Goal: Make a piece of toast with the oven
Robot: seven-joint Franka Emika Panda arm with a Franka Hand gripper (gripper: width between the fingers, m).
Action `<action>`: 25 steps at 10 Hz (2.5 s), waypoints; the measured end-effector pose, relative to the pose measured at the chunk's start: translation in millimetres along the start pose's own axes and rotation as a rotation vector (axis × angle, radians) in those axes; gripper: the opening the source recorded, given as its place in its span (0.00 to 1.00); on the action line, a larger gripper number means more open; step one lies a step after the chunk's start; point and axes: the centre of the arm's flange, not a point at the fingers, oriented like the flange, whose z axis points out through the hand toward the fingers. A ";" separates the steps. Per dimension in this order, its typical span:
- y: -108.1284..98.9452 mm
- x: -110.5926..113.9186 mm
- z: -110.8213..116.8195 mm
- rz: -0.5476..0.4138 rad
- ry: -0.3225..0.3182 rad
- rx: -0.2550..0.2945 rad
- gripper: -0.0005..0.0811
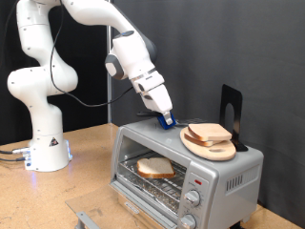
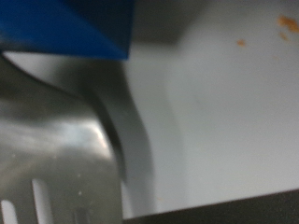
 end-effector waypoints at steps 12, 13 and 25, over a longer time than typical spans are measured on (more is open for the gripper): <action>35.6 -3.4 -12.5 -0.029 0.074 -0.105 1.00; 35.7 -4.4 -10.5 -0.026 0.064 -0.106 1.00; 23.2 9.7 -5.6 0.061 0.180 -0.032 1.00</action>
